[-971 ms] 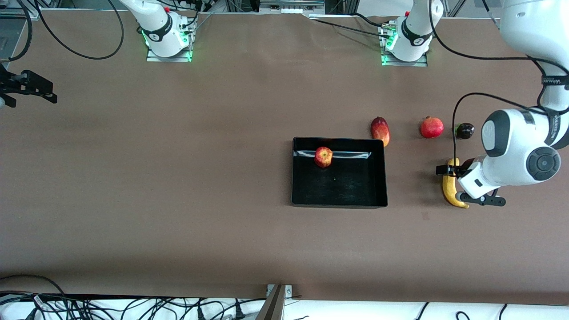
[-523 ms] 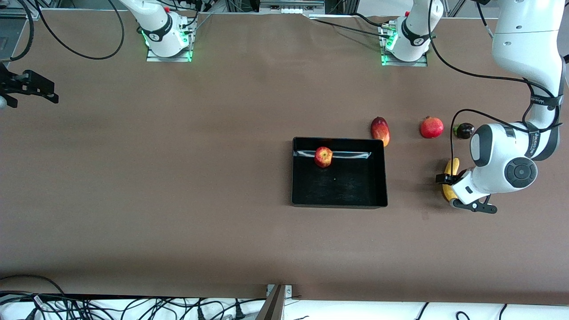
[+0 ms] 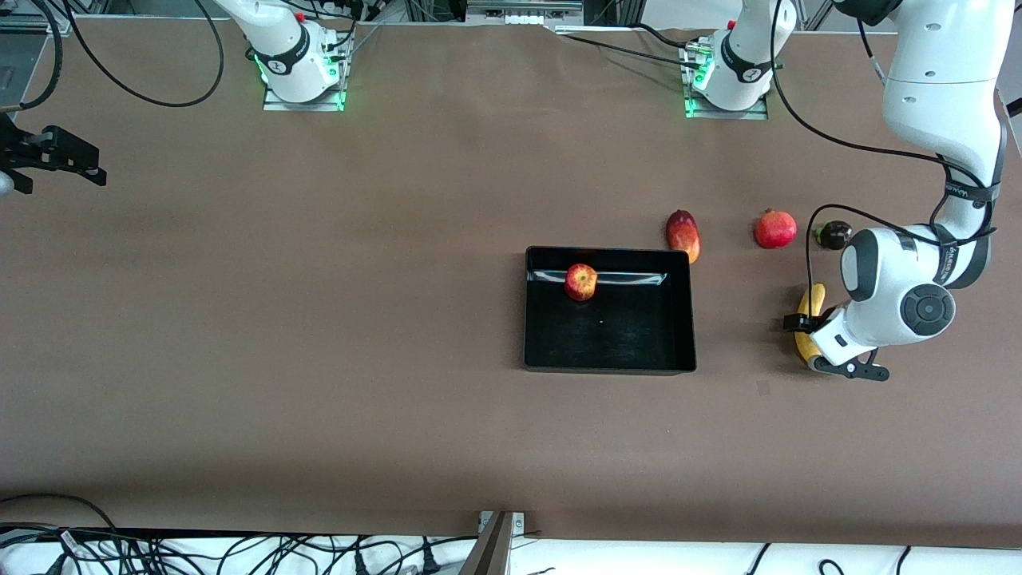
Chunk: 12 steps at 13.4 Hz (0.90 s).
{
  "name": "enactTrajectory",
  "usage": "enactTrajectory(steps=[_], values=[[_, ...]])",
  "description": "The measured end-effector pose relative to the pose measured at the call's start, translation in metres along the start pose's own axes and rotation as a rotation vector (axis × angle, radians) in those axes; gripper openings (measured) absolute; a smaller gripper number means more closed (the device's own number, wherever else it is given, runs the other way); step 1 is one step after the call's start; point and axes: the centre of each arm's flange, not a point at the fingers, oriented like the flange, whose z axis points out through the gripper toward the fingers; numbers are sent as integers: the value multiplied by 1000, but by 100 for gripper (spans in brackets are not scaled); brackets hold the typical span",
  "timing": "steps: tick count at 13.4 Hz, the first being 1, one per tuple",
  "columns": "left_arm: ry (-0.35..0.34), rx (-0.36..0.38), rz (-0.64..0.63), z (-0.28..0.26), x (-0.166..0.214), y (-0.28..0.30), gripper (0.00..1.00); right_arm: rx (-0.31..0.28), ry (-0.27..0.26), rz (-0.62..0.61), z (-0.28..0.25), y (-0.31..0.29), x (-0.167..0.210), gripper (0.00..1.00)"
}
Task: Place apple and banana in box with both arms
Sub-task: 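Lower the left gripper and grasp the banana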
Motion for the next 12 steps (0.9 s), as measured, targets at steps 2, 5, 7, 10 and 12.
enactTrajectory(steps=[2,5,7,10,12], values=[[-1,-1,-3,7,-1,-2,91,0,0,0,0,0,0,100],[-1,-1,-2,11,0,-1,57,0,0,0,0,0,0,100],[0,-1,-1,11,0,-1,36,0,0,0,0,0,0,100],[0,-1,-1,10,0,-1,34,0,0,-1,0,-1,0,100],[-4,-3,-2,6,-1,0,34,0,0,-2,0,-1,0,100]])
